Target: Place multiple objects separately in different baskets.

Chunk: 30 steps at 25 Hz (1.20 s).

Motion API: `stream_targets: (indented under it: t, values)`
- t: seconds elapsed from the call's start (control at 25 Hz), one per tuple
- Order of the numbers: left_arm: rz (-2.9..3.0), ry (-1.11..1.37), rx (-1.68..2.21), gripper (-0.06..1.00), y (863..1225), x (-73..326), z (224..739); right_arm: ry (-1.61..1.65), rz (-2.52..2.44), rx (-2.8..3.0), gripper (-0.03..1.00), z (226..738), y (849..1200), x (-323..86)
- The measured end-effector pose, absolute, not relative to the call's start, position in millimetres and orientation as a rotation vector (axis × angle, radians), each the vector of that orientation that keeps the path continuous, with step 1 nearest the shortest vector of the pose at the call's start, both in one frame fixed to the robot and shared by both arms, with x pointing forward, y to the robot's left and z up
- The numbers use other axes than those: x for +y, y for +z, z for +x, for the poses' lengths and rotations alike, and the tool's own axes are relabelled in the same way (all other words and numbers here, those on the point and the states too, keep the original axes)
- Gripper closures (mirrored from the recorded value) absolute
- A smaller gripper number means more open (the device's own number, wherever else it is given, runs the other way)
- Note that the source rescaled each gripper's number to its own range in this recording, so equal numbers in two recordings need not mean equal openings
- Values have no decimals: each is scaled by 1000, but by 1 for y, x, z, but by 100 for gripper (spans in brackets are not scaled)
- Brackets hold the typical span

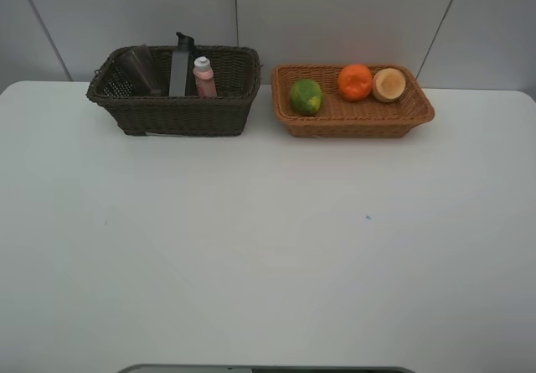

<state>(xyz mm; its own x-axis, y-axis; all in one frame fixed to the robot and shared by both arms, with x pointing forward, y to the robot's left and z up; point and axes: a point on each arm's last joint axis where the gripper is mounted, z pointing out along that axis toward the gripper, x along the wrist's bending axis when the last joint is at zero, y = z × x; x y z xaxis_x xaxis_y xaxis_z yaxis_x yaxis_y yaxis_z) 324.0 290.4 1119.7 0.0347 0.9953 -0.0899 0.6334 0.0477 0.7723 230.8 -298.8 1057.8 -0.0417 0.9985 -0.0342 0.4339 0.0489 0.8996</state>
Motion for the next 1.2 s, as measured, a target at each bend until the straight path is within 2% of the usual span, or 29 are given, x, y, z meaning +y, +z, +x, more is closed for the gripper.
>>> stream_targets:
  t: [0.24, 0.4, 0.76, 1.2]
  values:
    - [1674, 740, 1588, 0, 1119, 302, 267, 954, 1482, 1579, 9, 231, 1058, -299]
    - [1683, 793, 1515, 0, 1102, 308, 243, 954, 1482, 1579, 9, 231, 1058, -299]
    - [1728, 801, 1492, 0, 1060, 308, 239, 954, 1482, 1579, 9, 231, 1058, -299]
    - [1720, 831, 1434, 0, 1053, 306, 246, 954, 1482, 1579, 9, 231, 1058, -299]
